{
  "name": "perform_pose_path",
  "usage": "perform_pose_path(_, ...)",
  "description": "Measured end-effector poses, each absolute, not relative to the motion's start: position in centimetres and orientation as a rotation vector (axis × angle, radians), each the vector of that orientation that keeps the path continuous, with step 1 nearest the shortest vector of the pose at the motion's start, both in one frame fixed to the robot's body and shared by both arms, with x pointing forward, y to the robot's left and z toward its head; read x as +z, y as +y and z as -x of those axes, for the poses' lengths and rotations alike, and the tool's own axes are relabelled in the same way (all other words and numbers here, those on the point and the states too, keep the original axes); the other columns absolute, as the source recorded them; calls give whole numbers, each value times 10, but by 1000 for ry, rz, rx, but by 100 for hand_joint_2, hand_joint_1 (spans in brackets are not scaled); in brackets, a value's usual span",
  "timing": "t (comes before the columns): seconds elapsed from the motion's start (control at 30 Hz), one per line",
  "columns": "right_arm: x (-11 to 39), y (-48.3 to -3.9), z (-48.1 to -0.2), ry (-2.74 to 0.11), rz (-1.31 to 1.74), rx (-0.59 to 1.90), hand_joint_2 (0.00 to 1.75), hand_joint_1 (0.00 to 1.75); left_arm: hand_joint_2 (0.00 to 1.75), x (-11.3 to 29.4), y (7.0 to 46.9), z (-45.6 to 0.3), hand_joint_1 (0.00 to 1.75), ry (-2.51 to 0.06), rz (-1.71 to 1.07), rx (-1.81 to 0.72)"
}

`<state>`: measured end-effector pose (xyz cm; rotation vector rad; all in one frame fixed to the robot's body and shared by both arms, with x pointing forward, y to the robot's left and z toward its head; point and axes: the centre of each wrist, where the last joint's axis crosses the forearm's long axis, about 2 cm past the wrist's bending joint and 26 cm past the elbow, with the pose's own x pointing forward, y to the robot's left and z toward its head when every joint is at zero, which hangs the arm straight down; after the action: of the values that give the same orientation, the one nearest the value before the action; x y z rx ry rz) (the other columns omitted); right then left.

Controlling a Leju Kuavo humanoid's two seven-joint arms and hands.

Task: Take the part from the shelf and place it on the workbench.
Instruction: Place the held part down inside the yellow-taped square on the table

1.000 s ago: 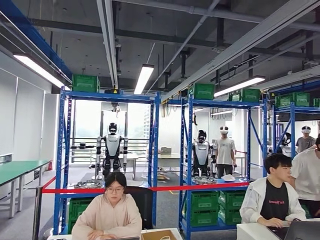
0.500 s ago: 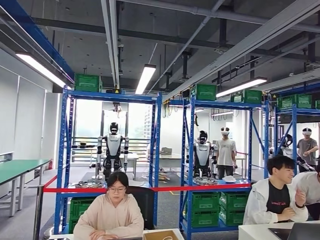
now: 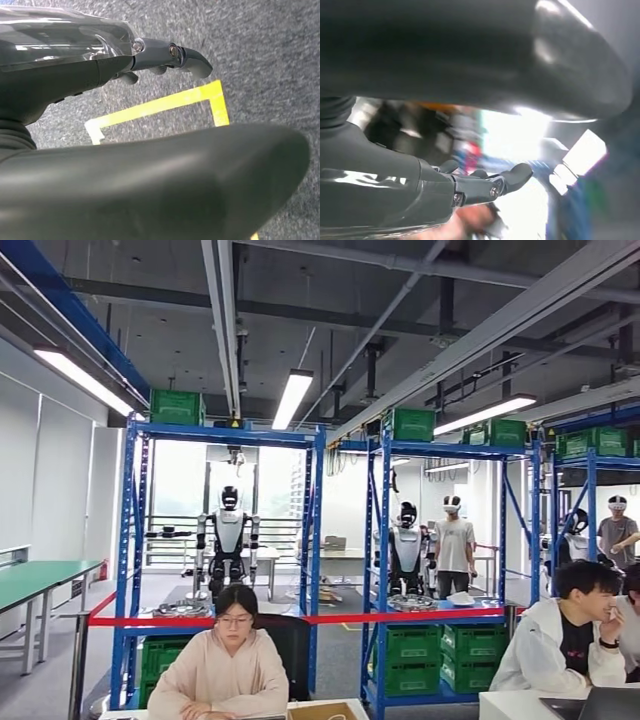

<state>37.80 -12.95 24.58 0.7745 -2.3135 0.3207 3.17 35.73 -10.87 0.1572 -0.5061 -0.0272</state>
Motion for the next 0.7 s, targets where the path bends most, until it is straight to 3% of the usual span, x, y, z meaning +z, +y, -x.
perform_pose_path(0.2,266,-169,-342,-2520,-772,150,0,0,0,-109,356,-30,0,-509,-161,-1)
perform_pose_path(0.7,229,-217,-298,-2526,-665,200,0,0,0,-110,352,-25,0,-507,-184,72)
